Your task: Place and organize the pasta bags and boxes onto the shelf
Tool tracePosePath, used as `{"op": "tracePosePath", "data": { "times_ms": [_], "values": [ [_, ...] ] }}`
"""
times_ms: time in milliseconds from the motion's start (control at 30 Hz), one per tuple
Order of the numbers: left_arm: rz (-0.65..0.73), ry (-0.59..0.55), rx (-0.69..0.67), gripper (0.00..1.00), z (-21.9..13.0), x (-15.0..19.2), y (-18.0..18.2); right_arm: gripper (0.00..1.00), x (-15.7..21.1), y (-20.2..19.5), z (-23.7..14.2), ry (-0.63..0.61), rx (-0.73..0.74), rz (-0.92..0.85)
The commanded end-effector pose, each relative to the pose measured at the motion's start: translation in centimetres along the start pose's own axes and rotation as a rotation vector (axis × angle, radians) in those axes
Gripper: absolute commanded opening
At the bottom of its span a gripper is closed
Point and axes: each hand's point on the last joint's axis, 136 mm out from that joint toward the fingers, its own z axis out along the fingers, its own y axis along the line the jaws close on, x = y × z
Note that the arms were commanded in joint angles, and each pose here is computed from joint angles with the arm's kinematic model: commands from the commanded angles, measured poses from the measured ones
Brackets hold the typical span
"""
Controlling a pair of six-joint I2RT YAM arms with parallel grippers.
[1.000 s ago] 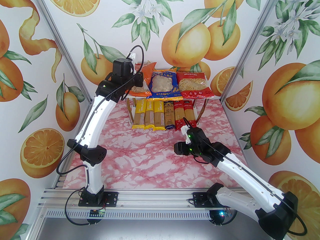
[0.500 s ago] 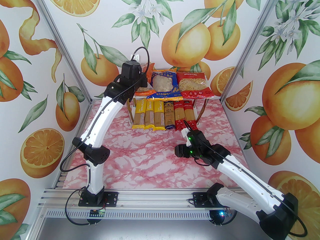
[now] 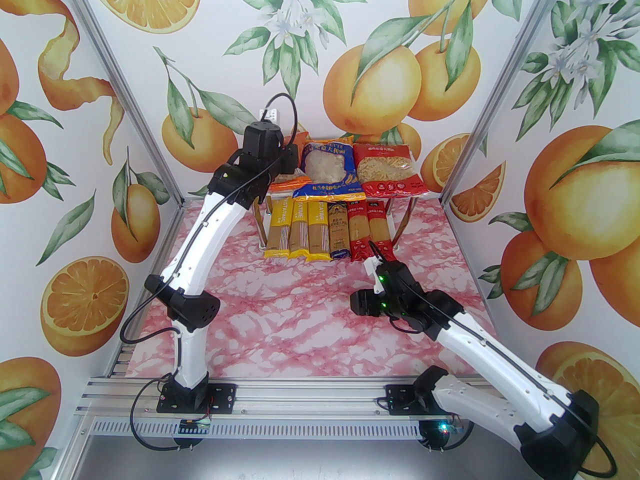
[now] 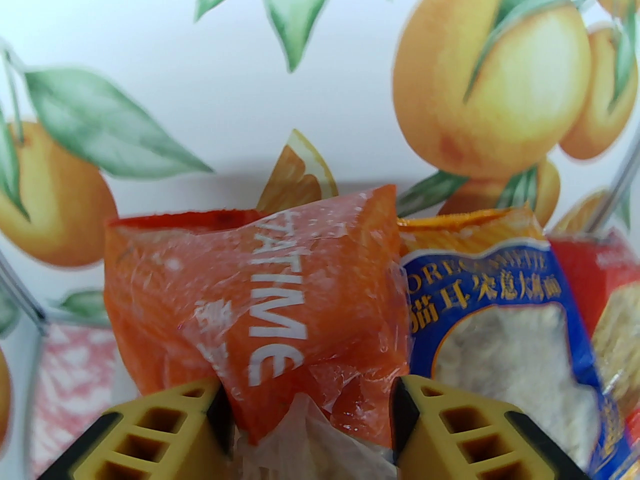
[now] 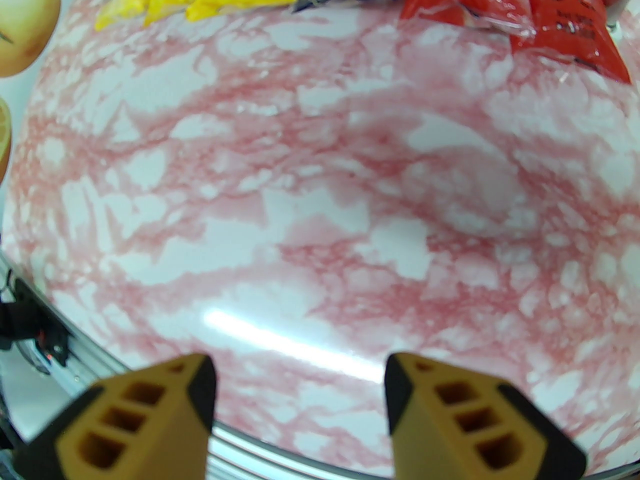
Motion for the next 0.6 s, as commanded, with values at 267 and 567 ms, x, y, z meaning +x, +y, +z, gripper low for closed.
{"op": "tracePosePath", "data": {
  "times_ms": [267, 567],
  "values": [
    [0.02, -0.247, 0.185, 0.75, -4.5, -6.6, -3.0, 0.61, 0.2, -0.7, -0.2, -0.002, 0.029, 0.02],
    [0.021, -0.243, 0.179, 0.51, -3.5, -6.6, -2.1, 0.6, -0.3, -0.2, -0.2, -0.001, 0.017, 0.021]
  ]
}}
